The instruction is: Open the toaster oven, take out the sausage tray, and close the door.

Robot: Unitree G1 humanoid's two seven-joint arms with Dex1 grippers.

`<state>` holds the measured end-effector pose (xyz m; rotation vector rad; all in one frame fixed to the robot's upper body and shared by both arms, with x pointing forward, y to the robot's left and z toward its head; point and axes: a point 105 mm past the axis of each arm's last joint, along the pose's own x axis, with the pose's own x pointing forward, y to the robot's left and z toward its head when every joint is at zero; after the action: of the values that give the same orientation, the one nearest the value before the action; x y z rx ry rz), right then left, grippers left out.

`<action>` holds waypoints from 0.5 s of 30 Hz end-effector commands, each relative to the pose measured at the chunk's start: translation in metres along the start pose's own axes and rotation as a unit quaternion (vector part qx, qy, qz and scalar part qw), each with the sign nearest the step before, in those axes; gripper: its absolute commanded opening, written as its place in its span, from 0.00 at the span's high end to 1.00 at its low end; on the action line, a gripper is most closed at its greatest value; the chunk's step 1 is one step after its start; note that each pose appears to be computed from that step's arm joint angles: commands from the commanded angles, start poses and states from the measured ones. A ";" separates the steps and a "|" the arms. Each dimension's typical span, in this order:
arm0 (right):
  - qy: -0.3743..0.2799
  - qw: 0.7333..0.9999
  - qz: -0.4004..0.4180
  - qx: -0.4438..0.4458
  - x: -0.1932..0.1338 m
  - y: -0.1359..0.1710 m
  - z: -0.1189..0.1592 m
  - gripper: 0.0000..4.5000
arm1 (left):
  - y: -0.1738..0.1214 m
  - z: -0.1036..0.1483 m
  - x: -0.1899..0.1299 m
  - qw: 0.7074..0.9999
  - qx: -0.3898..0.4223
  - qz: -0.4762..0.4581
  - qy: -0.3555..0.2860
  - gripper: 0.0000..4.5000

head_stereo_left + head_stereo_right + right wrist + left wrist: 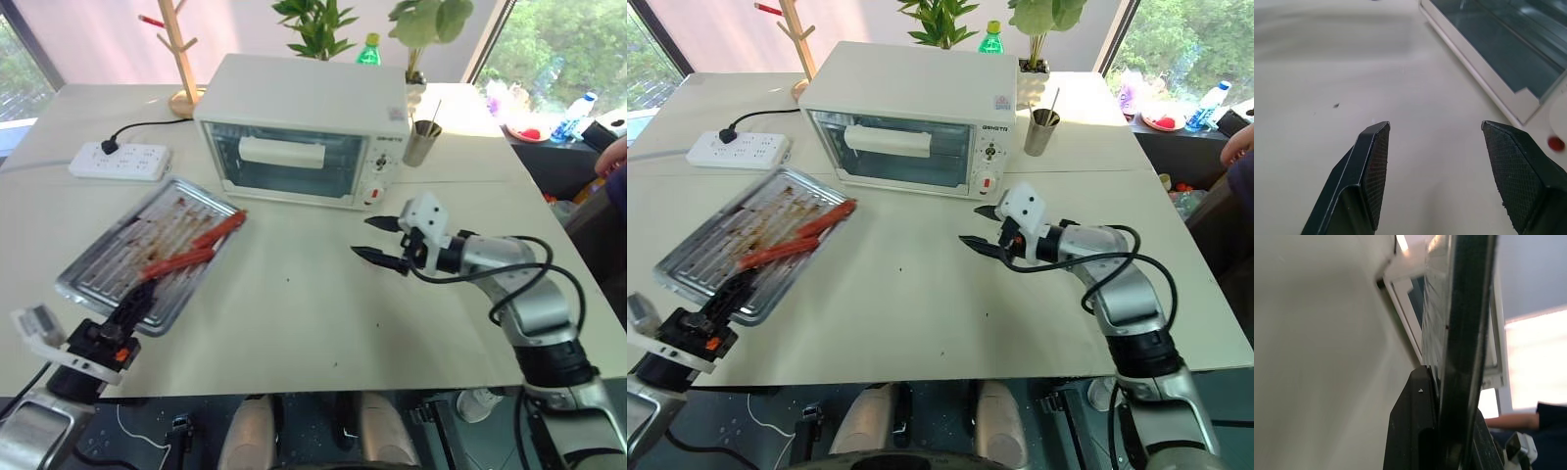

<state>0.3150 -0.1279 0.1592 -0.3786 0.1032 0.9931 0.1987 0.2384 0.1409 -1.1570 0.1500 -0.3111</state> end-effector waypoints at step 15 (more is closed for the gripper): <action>0.057 0.998 0.000 -0.005 -0.086 0.018 0.021 0.32 | 0.013 -0.053 0.050 0.956 -0.067 -0.069 0.278 1.00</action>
<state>0.2567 -0.1800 0.1815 -0.4146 0.2450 0.9816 0.2328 0.1875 0.1077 -1.1863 0.5775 -0.7004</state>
